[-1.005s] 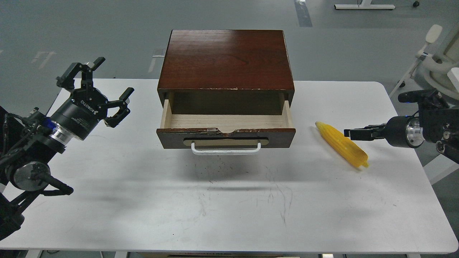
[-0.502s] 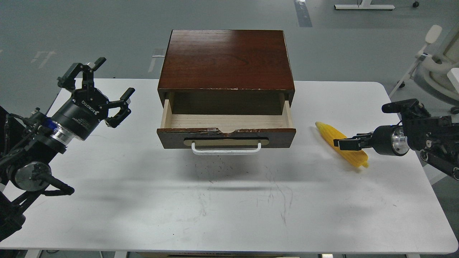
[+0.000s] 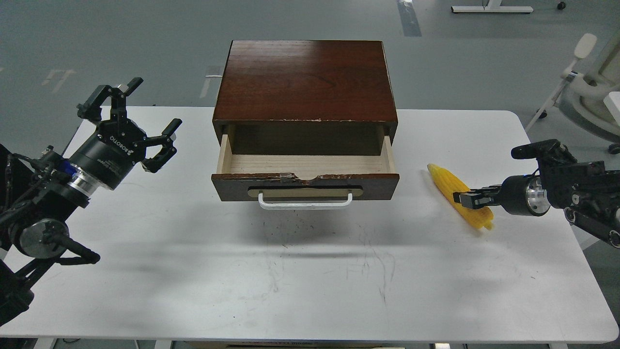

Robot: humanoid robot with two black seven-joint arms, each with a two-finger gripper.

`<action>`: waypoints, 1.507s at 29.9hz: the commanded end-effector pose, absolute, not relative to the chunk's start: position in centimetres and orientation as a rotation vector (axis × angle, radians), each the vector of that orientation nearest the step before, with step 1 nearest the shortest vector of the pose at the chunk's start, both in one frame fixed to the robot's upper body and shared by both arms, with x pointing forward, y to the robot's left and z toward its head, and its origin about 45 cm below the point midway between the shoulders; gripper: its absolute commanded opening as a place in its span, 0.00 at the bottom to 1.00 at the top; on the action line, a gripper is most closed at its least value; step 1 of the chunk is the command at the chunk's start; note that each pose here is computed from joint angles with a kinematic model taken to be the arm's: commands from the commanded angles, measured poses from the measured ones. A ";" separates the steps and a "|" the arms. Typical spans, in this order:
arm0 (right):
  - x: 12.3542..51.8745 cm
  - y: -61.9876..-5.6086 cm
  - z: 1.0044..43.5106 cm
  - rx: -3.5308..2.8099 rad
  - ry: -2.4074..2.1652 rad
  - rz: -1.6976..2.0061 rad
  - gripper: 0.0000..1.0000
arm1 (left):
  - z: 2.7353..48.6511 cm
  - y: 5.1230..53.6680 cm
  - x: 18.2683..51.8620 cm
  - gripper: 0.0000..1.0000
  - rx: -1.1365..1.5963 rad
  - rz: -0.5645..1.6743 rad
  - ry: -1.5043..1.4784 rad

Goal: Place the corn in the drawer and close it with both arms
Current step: 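Lift the corn with the right gripper and carry it over the drawer, then lower the corn into the open drawer and release it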

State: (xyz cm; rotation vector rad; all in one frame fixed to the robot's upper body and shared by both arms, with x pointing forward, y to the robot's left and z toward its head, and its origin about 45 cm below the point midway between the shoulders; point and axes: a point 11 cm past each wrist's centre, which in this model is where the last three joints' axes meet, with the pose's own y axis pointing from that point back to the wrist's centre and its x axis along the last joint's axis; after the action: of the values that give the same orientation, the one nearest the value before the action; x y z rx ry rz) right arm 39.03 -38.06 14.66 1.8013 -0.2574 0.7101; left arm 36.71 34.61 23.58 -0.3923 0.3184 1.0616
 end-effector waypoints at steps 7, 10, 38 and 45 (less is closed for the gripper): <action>45.1 -35.8 26.2 1.783 -0.428 0.968 0.09 | 23.9 34.8 36.8 0.99 -0.390 1.063 0.310; 46.7 -33.3 31.6 1.783 -0.442 1.104 0.09 | 24.0 35.1 36.7 0.99 -0.384 1.066 0.304; 41.7 -8.3 32.7 1.606 0.418 1.682 0.10 | 24.7 35.9 36.8 0.99 -0.369 1.073 0.283; 41.9 -8.3 31.0 1.583 0.448 1.668 0.11 | 24.7 35.9 36.8 0.99 -0.369 1.073 0.283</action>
State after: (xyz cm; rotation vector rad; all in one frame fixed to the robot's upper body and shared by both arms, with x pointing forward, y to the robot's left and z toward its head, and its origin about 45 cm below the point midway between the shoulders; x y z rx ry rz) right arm 41.64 -8.32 31.49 1.5912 0.4488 1.6737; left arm 36.78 35.87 24.66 -0.3693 0.2828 1.0727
